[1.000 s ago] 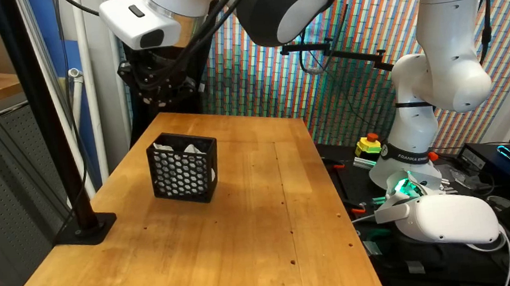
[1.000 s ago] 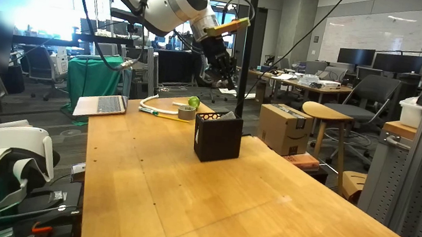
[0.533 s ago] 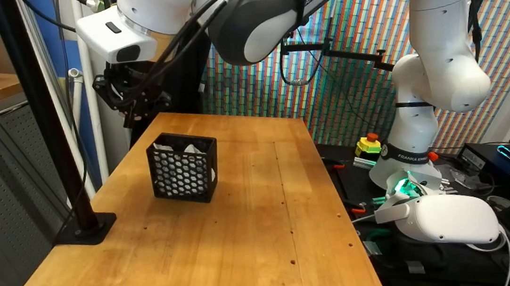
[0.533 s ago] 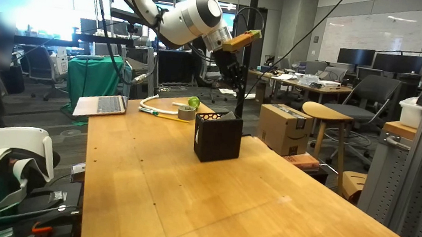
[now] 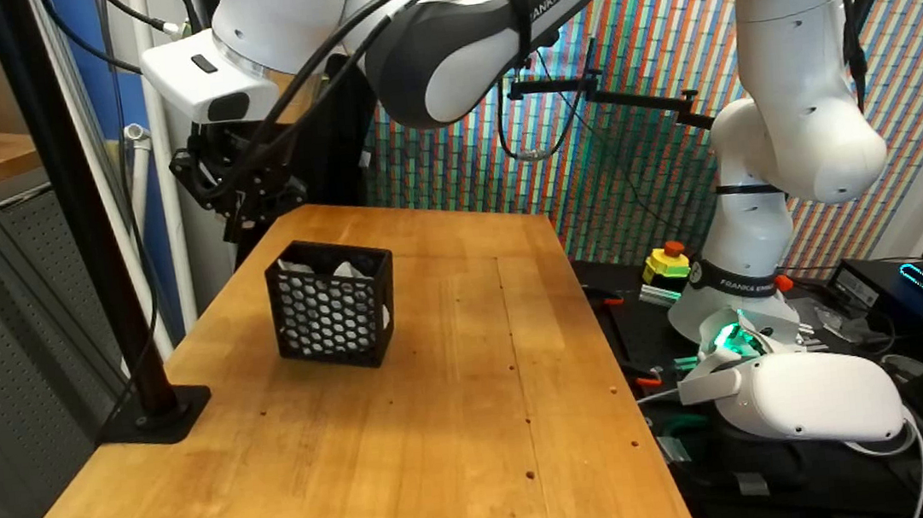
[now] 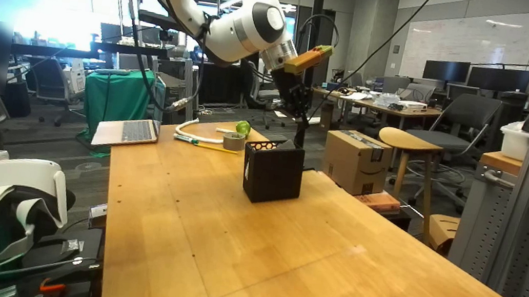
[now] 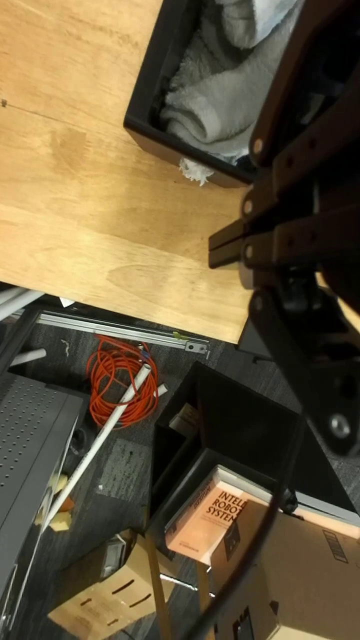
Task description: Place the towel in the basket
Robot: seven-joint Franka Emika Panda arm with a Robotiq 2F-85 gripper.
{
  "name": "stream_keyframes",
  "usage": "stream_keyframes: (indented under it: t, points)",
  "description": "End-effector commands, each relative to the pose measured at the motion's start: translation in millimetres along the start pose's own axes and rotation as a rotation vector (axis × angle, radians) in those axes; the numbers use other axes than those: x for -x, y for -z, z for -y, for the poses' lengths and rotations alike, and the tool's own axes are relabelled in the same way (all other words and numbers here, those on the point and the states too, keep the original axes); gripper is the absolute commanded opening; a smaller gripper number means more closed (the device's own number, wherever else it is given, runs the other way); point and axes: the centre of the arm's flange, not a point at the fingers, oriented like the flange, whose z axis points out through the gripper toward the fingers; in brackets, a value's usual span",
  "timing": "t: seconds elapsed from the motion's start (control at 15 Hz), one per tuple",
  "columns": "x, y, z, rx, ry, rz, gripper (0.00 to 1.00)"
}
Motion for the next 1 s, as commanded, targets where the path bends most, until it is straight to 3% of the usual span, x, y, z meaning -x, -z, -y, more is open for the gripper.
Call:
stream_keyframes:
  t: [0.0, 0.47, 0.93]
  points:
    - [-8.7, 10.9, 7.3, 0.022, -0.001, -0.023, 0.05]
    - [-8.4, -6.6, 42.3, -0.057, -0.028, 0.001, 0.05]
    - [-14.0, 8.4, 58.2, -0.047, -0.038, 0.018, 0.05]
